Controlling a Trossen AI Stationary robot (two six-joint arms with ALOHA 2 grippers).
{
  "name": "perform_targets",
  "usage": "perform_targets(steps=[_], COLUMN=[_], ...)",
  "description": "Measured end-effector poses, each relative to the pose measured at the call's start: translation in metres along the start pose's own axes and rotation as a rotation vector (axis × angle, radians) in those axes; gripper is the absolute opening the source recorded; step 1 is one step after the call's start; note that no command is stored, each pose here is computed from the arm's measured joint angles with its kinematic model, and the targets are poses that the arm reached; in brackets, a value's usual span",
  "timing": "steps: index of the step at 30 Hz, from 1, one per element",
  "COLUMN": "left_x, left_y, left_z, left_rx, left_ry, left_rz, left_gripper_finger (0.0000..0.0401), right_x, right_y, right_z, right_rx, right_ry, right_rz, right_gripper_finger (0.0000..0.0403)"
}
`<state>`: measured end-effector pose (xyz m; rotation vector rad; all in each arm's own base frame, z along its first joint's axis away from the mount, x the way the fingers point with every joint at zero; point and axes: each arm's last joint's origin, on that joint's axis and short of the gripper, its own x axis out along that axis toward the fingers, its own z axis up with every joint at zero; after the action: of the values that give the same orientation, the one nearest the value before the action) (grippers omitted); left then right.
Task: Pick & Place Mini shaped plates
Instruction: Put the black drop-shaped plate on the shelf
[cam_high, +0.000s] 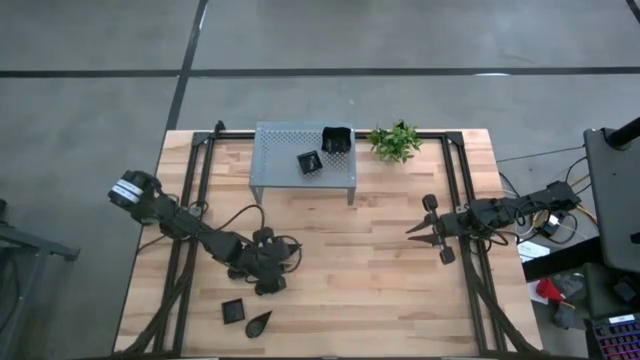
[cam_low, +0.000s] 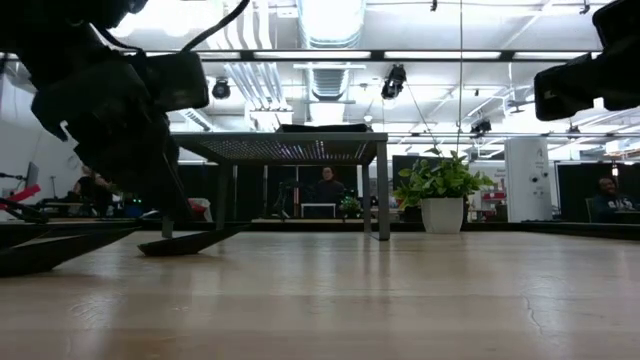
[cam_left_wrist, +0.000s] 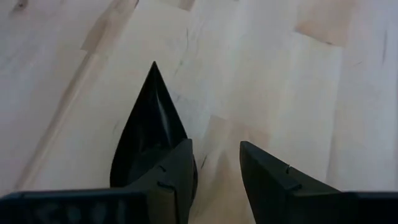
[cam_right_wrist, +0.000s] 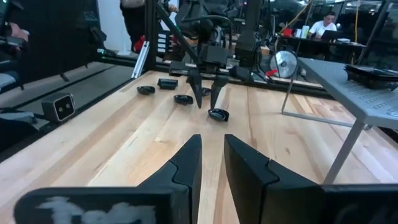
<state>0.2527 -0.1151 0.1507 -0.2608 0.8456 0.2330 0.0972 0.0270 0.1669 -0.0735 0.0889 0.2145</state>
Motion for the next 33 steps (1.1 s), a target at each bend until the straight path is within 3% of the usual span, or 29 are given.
perform_targets(steps=[21,33], left_x=[0.012,0.013], left_y=[0.006,0.009], left_z=[-0.006,-0.005], left_rx=[0.069,0.073], left_ry=[0.025,0.027], left_rz=[0.088,0.099], left_gripper_finger=[0.0120,0.0013], right_x=[0.000,0.000], right_y=[0.000,0.000], right_z=[0.000,0.000], right_rx=[-0.006,-0.007], right_ry=[-0.001,-0.001], right_rz=[0.003,0.003], right_gripper_finger=[0.0063,0.0063])
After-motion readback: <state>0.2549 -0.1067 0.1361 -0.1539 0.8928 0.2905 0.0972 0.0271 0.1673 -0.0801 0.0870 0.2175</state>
